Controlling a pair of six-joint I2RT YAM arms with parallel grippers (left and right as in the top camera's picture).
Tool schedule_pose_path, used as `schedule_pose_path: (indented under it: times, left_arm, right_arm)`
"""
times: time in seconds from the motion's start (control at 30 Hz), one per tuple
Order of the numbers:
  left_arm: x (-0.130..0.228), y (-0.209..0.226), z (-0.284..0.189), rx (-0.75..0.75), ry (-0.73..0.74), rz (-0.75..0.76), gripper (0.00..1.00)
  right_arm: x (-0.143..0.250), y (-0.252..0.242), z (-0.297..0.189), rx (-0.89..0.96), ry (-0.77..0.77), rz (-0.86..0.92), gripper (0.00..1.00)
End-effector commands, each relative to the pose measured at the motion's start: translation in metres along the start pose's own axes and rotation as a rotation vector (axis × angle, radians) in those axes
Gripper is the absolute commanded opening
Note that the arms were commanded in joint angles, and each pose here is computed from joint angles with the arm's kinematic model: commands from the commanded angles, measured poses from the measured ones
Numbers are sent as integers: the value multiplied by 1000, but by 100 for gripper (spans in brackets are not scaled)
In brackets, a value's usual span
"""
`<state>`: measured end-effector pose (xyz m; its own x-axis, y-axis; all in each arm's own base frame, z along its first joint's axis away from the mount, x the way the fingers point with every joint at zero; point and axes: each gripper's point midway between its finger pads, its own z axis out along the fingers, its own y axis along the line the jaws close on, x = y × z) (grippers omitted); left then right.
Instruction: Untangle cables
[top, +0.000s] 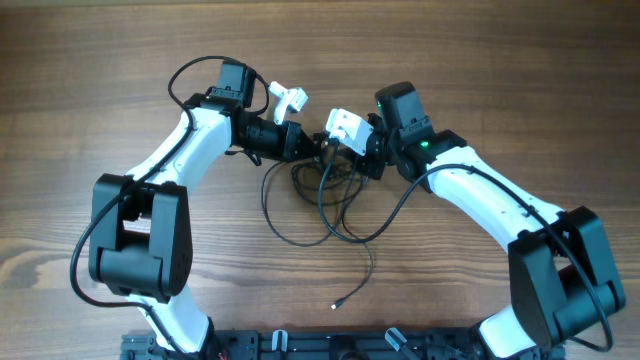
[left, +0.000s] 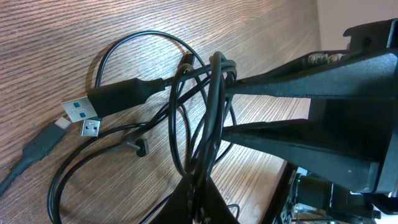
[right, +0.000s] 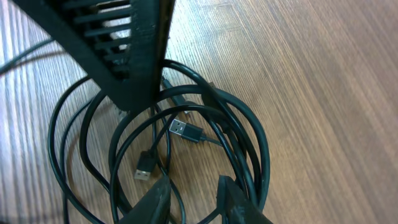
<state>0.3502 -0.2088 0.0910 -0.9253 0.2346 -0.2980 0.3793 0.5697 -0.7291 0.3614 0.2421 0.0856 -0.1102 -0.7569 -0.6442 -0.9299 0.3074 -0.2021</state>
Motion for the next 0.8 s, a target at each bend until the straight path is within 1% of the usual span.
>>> schedule_pose_path:
  times: [0.0,0.07,0.13,0.23,0.43,0.5,0.63,0.77]
  left_arm:
    - [1,4,1,7,3,9,6]
    - [1,4,1,7,3,9,6]
    - [1,4,1,7,3,9,6]
    - [1,5,1,0,3,10,6]
    - [1,5,1,0,3,10,6]
    - [1,5,1,0,3,9,6]
    - [2,5,1,0,4,9,6]
    - [2,5,1,0,4,8,5]
  right_arm:
    - [0,6,6,-13,10,-120,29]
    - [-5,9,8,-16,2,-132,34]
    - [-10,15,10,-26,-4,-147,36]
    - [-13,21,14,-15,14,-173,36]
    - [-12,7,15,70,62,-304,39]
    - [-11,1,18,100,72,-305,40]
    - [-1,1,37,88,83,-293,39]
    - [8,1,52,82,89,-279,36]
